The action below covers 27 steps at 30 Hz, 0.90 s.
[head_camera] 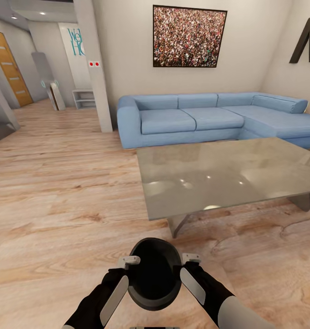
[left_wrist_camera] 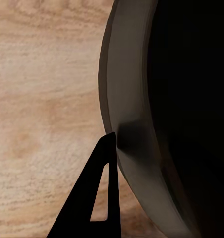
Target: Place each of the two pumpkins and all three candles from the living room inside a cabinet in the living room (use any cabinet), then make sure every cabinet is closed, and position the cauldron so it is next to a table in the living room.
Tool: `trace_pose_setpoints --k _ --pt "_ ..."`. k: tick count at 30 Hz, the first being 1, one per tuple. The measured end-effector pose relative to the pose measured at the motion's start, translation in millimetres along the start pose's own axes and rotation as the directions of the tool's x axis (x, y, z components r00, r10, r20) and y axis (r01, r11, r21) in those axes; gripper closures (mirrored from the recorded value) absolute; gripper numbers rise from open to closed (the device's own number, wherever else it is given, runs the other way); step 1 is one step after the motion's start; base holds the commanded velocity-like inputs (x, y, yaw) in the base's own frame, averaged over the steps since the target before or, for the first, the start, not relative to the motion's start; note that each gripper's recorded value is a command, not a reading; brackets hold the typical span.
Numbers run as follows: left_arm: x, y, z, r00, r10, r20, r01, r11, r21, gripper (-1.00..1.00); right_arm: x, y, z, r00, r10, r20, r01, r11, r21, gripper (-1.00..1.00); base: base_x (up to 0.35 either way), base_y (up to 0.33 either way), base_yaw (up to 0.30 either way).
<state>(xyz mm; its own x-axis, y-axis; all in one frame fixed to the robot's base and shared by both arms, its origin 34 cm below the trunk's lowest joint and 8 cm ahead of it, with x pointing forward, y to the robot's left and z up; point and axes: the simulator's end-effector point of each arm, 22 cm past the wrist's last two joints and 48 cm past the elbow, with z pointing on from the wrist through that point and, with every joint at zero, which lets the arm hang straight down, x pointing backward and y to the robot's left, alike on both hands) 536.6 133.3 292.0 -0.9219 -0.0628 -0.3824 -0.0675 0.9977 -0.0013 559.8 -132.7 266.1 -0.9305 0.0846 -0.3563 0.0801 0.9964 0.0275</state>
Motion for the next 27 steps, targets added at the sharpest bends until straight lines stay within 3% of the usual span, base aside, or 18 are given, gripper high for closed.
trace_pose_setpoints --k 20,27 --pt "0.0 -0.1 0.1 1.0 0.001 0.0 -0.001 1.0 0.0 1.0 0.1 -0.1 0.1 1.0 0.0 0.0 0.0 1.0 0.0 1.0 0.032 0.0 -0.016" --pt "11.1 0.3 10.1 1.0 0.001 -0.029 -0.001 1.0 -0.001 1.0 11.6 -1.2 10.6 1.0 -0.001 -0.028 0.001 1.0 0.003 1.0 0.0 0.0 -0.059"
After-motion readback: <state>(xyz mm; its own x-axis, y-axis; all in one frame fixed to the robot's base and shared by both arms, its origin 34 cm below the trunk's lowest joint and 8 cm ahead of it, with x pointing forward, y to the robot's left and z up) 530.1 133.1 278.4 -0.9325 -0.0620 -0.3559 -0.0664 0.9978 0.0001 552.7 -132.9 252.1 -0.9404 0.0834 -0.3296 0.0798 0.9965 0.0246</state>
